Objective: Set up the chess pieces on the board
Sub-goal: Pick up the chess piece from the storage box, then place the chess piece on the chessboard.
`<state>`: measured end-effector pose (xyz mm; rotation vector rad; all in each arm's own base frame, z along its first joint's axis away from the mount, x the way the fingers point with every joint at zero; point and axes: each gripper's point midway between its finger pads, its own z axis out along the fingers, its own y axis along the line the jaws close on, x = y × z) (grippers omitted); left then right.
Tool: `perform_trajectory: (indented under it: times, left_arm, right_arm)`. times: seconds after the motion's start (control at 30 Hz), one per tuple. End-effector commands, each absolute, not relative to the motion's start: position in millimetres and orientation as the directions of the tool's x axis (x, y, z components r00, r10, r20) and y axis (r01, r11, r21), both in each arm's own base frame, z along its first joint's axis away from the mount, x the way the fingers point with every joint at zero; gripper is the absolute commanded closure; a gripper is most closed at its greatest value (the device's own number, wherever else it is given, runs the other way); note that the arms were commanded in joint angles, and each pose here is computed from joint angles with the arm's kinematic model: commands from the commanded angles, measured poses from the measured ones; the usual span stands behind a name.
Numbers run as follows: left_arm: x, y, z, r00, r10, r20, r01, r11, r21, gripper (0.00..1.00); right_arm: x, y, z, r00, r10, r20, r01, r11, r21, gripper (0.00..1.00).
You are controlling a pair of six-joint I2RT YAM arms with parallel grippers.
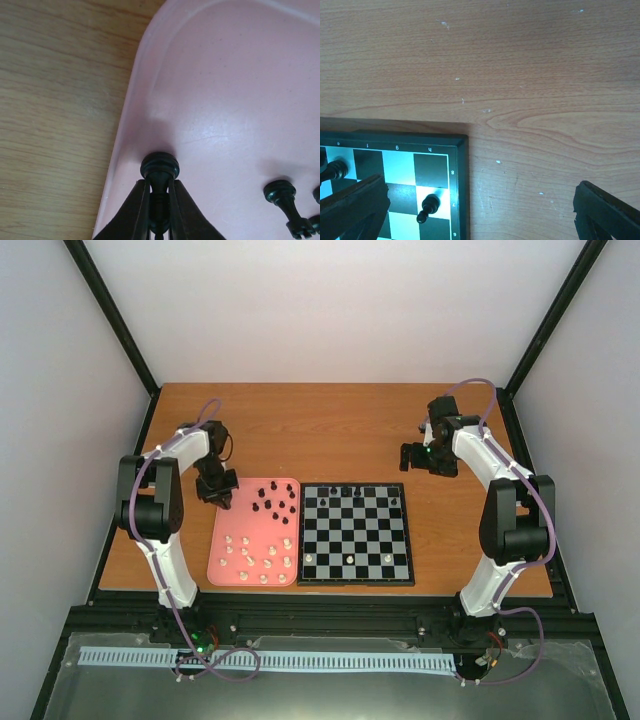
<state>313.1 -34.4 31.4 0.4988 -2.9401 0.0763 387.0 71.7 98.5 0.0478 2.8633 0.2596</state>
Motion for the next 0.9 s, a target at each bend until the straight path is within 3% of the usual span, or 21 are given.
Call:
perform_trajectory:
  times: [0.0, 0.17, 0.37, 0.87]
  left_arm:
    - [323, -34, 50, -0.946, -0.297, 0.133, -0.304, 0.952, -0.037, 0.99]
    - [334, -52, 98, -0.964, -0.257, 0.066, -0.262, 0.962, -0.077, 0.99]
    - [357, -118, 146, -0.987, -0.160, -0.023, -0.155, 0.975, -0.157, 0.99]
    - [374, -328, 176, -0.982, 0.129, -0.137, 0.168, 0.930, -0.326, 0.99]
  right_arm:
    - [391, 68, 102, -0.960, 0.061, -0.272, 0.013, 0.984, 0.175, 0.00]
    - [395, 68, 107, -0.957, 0.063, -0.283, 0.014, 0.985, 0.173, 0.00]
    - [396, 68, 107, -0.957, 0.075, -0.280, 0.026, 0.984, 0.177, 0.00]
    - [400, 61, 117, -0.944, 0.094, -0.317, 0.048, 0.988, 0.148, 0.00]
